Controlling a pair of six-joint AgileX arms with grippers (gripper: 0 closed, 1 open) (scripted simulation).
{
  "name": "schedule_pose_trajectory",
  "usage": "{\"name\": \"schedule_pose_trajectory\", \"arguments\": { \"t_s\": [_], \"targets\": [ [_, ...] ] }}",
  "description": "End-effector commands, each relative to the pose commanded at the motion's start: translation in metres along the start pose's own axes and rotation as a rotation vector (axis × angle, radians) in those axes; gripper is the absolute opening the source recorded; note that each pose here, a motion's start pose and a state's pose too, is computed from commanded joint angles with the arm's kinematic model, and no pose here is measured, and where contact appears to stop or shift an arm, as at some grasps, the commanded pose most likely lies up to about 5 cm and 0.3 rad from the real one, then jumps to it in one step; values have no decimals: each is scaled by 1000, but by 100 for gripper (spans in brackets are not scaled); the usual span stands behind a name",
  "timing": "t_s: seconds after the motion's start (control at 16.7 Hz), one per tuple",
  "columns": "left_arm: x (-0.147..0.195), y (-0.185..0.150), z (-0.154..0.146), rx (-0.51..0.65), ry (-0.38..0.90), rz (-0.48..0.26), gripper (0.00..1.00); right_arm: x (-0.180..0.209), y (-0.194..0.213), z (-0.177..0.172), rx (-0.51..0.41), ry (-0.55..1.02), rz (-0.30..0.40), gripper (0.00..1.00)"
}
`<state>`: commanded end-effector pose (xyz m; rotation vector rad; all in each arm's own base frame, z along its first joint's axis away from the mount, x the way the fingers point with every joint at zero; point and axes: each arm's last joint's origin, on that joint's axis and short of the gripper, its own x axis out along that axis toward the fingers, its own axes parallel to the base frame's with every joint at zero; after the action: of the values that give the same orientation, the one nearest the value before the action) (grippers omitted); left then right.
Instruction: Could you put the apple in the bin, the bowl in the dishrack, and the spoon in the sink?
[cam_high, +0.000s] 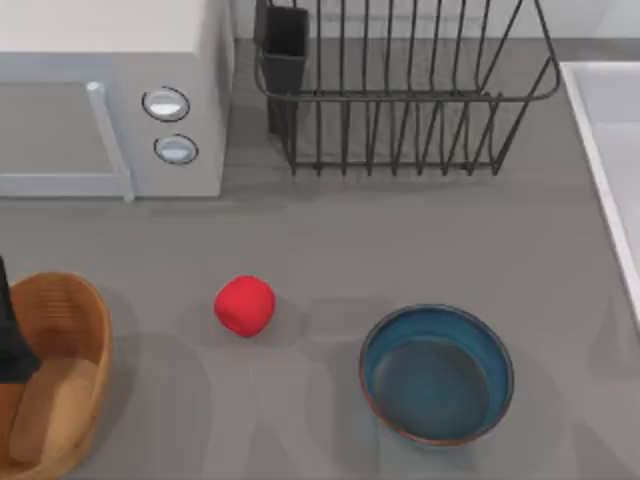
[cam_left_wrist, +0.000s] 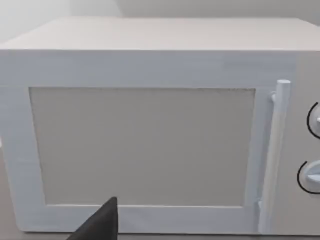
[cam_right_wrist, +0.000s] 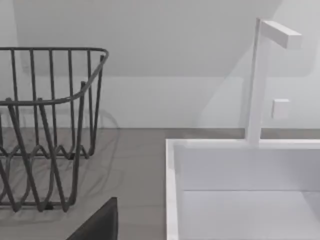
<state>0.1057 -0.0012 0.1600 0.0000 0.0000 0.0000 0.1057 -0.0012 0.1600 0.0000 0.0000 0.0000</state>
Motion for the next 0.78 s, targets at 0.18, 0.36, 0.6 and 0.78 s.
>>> {"name": "schedule_pose_trajectory", "arguments": {
  "t_s": [0.18, 0.36, 0.6, 0.78],
  "targets": [
    [0, -1, 2, 0, 10, -6, 100, 0, 0, 0, 0, 0, 0, 100],
    [1, -5, 18, 0, 93, -50, 100, 0, 0, 0, 0, 0, 0, 100],
    [15, -17, 58, 15, 308, -140, 100, 0, 0, 0, 0, 0, 0, 100],
    [47, -33, 84, 47, 537, -208, 100, 0, 0, 0, 0, 0, 0, 100]
  ]
}}
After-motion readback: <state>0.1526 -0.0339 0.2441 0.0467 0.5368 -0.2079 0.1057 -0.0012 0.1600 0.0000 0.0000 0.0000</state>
